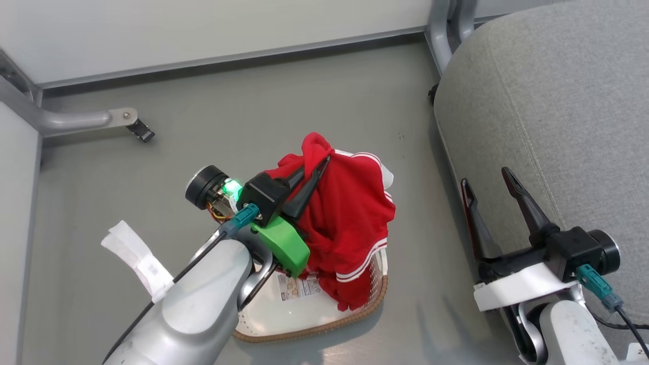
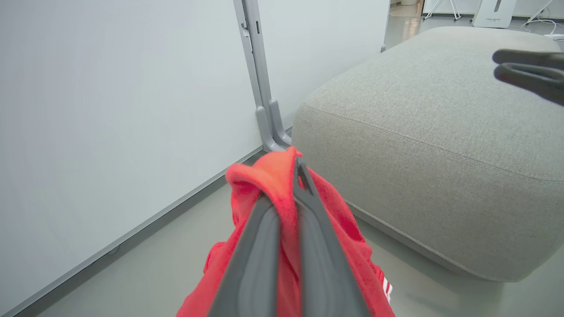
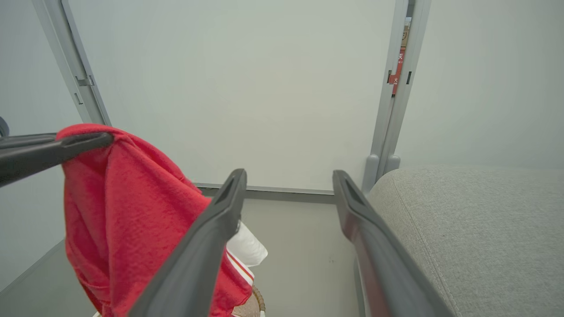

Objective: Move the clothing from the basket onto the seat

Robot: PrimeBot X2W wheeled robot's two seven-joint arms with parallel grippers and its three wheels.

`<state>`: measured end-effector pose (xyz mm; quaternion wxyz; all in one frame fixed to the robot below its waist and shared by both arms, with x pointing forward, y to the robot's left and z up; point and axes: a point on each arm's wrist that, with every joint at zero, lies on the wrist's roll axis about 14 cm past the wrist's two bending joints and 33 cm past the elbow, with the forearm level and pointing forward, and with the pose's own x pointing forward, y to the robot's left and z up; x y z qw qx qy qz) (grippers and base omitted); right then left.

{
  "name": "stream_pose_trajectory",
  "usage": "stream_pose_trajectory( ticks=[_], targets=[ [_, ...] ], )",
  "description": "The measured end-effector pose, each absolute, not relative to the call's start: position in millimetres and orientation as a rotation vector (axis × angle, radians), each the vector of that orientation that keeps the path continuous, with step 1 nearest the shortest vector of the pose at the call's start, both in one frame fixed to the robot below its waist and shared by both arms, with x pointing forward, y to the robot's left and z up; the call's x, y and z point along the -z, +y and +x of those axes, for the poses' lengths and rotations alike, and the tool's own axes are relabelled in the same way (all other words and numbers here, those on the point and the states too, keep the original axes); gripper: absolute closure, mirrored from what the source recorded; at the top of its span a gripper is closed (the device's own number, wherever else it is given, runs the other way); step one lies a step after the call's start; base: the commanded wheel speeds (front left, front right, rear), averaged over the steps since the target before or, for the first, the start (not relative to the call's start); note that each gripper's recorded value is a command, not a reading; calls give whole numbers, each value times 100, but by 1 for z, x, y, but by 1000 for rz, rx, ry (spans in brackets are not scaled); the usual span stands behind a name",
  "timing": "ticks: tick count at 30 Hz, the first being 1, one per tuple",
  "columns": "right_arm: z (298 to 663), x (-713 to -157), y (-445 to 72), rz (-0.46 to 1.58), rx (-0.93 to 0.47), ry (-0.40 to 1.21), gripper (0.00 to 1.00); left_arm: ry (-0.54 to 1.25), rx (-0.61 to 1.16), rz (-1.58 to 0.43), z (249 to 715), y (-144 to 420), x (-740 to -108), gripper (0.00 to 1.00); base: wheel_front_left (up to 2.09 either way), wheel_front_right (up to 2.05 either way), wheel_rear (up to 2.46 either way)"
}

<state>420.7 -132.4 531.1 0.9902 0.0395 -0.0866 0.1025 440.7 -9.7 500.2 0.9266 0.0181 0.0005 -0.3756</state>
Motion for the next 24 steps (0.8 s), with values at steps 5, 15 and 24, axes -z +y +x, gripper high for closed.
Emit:
stream_pose_trajectory(
  ticks=[5, 15, 24],
  targets=[
    [414, -543, -130, 83, -212, -203, 0, -99, 764, -9, 435, -16, -540, 100, 0, 0, 0],
    [402, -554, -127, 92, -223, -232, 0, -212, 760, -80, 429, -23, -588, 100, 0, 0, 0],
    [397, -556, -130, 100, -214, -236, 0, -277, 768, -93, 432, -30, -614, 100, 0, 0, 0]
  ],
)
